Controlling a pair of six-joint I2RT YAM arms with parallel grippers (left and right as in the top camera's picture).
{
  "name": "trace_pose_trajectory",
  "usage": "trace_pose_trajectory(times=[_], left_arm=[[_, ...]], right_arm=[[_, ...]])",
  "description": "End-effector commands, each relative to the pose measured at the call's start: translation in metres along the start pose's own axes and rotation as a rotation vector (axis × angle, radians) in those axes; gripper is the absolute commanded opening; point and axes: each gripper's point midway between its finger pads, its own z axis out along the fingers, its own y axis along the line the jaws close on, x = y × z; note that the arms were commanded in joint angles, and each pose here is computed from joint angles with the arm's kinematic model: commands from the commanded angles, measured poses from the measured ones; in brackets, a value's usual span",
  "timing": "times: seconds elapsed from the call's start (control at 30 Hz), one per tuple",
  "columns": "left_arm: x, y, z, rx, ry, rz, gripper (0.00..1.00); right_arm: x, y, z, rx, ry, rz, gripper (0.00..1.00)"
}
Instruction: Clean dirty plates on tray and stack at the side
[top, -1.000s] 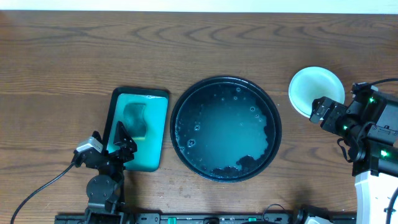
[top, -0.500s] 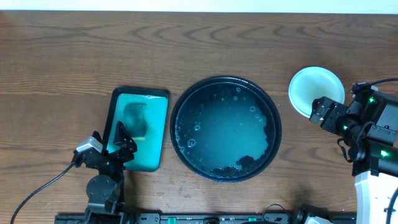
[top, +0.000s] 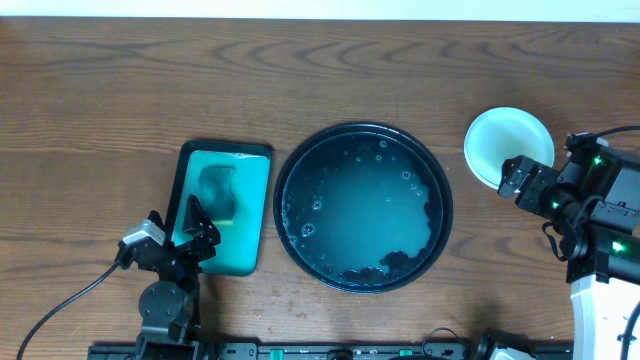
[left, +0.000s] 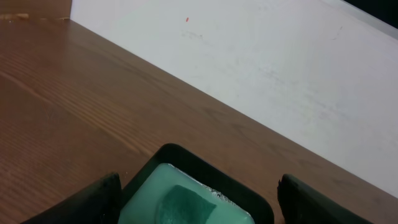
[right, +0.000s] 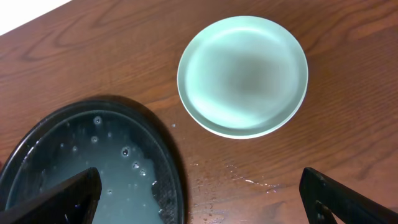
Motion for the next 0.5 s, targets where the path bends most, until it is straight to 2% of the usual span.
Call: trace_pose_trajectory(times=[0.0,0.27,0.4,0.47], left_arm=[[0.014,0.009,0.001,-0.030,0.042,0.036,0.80],[0.014,0.009,0.001,-0.030,0.042,0.036,0.80],[0.014,0.009,0.001,-0.030,0.042,0.036,0.80],[0.014,0.009,0.001,-0.030,0.043,0.036,0.80]], right_arm=[[-0.003,0.011,-0.005,-0.021,-0.016,-0.042,0.99],[0.000,0.048,-0.014,-0.068,-0.056,-0.169,0.99],[-0.014,0.088,-0.032,-0.162,-0.182,-0.256,0.99],[-0.027,0.114,-0.055,-0.252,-0.305,-0.292,0.99]])
